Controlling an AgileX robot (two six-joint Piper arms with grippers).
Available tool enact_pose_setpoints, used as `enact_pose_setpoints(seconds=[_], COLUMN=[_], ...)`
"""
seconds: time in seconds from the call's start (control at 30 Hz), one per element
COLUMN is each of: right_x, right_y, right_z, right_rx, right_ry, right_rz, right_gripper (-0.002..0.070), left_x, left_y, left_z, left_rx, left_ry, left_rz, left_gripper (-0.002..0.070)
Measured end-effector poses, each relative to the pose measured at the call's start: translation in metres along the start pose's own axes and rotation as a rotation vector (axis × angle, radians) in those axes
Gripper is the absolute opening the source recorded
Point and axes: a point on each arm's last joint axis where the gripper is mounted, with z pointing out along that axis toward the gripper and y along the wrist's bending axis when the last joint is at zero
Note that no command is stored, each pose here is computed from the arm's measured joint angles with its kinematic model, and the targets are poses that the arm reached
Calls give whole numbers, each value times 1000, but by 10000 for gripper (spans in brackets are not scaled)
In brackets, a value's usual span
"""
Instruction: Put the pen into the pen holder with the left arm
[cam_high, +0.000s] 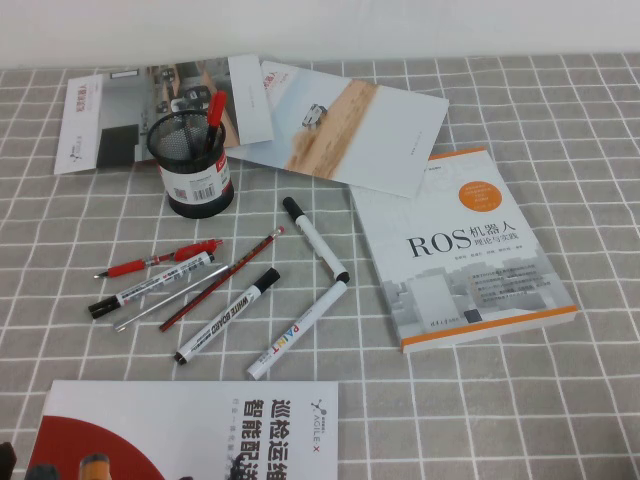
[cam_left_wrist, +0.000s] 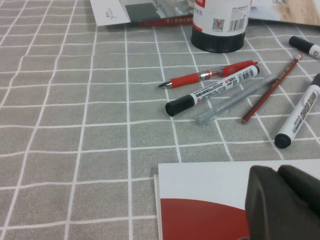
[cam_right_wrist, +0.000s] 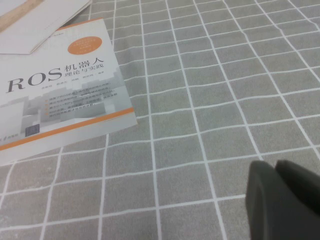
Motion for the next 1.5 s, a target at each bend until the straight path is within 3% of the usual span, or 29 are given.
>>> enact_pose_setpoints(seconds=[0.9,1.03,1.33,1.5], right_x=[0,0,0,0], right_y=[0,0,0,0], right_z=[0,0,0,0], right_rx=[0,0,0,0], right_ry=[0,0,0,0], right_rz=[0,0,0,0], right_gripper=[-15,-15,-15,-15], left_x=[-4,-8,-21,-27], left_y=[-1,-2,-6,-3], left_z=[0,0,-3,-4], left_rx=[8,32,111,101], left_ry=[-47,-89,-212,-285], left_rz=[-30,-107,-440,-493], left_gripper=[0,0,0,0])
